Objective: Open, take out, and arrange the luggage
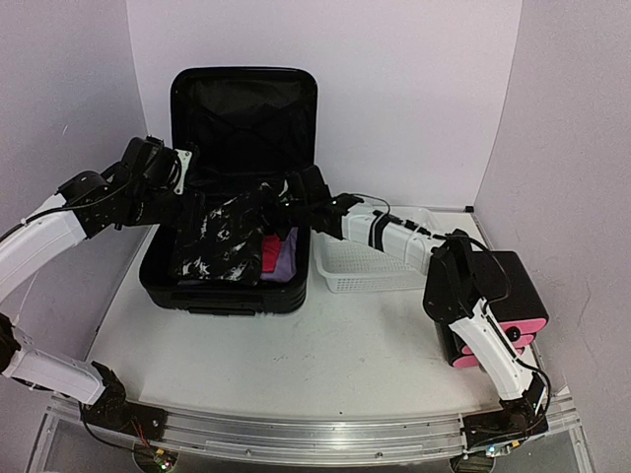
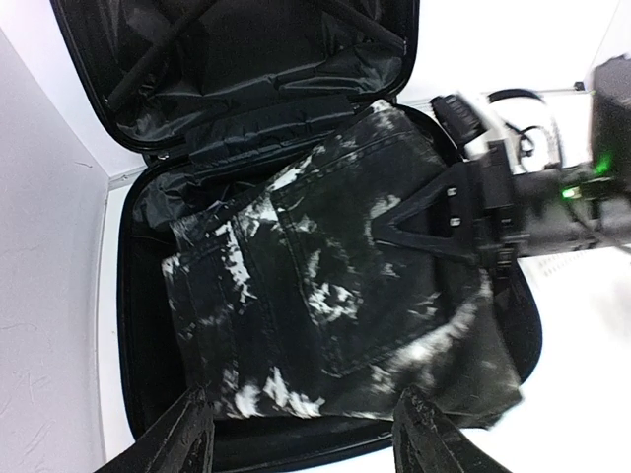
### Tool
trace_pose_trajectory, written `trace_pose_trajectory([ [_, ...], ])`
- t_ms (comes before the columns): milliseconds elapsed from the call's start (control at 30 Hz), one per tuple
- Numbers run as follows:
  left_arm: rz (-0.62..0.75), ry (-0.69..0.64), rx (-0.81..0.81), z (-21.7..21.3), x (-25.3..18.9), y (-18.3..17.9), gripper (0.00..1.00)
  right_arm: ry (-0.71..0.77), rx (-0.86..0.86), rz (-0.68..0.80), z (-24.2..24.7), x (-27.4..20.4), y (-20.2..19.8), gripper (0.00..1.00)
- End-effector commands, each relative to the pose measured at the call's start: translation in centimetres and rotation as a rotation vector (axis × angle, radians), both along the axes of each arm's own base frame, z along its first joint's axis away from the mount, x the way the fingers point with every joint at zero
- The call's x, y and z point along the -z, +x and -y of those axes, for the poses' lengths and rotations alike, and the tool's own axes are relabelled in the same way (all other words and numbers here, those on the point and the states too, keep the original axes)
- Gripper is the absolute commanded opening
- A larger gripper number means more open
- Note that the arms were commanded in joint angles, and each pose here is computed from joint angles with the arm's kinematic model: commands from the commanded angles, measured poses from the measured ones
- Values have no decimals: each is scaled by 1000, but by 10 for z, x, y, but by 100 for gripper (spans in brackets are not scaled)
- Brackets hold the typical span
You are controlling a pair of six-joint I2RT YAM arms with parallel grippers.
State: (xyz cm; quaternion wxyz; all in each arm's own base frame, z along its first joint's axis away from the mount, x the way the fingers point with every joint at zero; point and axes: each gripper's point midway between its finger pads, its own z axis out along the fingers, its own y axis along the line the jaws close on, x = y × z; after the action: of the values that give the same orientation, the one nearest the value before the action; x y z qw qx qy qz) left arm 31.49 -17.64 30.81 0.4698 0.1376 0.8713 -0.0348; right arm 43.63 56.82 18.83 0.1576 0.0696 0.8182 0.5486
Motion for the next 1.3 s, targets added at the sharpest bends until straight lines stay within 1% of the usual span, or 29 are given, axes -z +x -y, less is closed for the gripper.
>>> trace_pose_trajectory([
  [0,87,-54,-49,-6,-25,6,62,201,-122,190,12,-157,-41,0],
  [133,80,-61,-67,-7,-22,9,62,228,-215,211,10,-167,-53,0],
  [200,82,-71,-77,-8,-22,9,62,254,-254,235,10,-181,-60,0],
  [300,90,-83,-81,-8,-25,8,62,286,-278,254,15,-201,-67,0],
  [400,99,-88,-84,-10,-28,7,62,285,-285,248,28,-210,-69,0],
  [567,98,-91,-86,-11,-27,7,62,182,-250,189,74,-184,-49,0],
  [733,64,-103,-71,-2,-16,11,61,122,-188,178,134,-171,-21,0],
  [867,38,-114,-53,6,-10,13,61,79,-151,115,179,-154,-2,0],
  [1000,33,-112,-53,7,-8,14,61,48,-148,28,208,-124,7,0],
  [1167,20,-108,-45,11,-4,17,60,-31,-143,3,246,-105,9,0],
  [1267,13,-107,-40,14,-2,18,61,-125,-156,-6,271,-91,7,0],
])
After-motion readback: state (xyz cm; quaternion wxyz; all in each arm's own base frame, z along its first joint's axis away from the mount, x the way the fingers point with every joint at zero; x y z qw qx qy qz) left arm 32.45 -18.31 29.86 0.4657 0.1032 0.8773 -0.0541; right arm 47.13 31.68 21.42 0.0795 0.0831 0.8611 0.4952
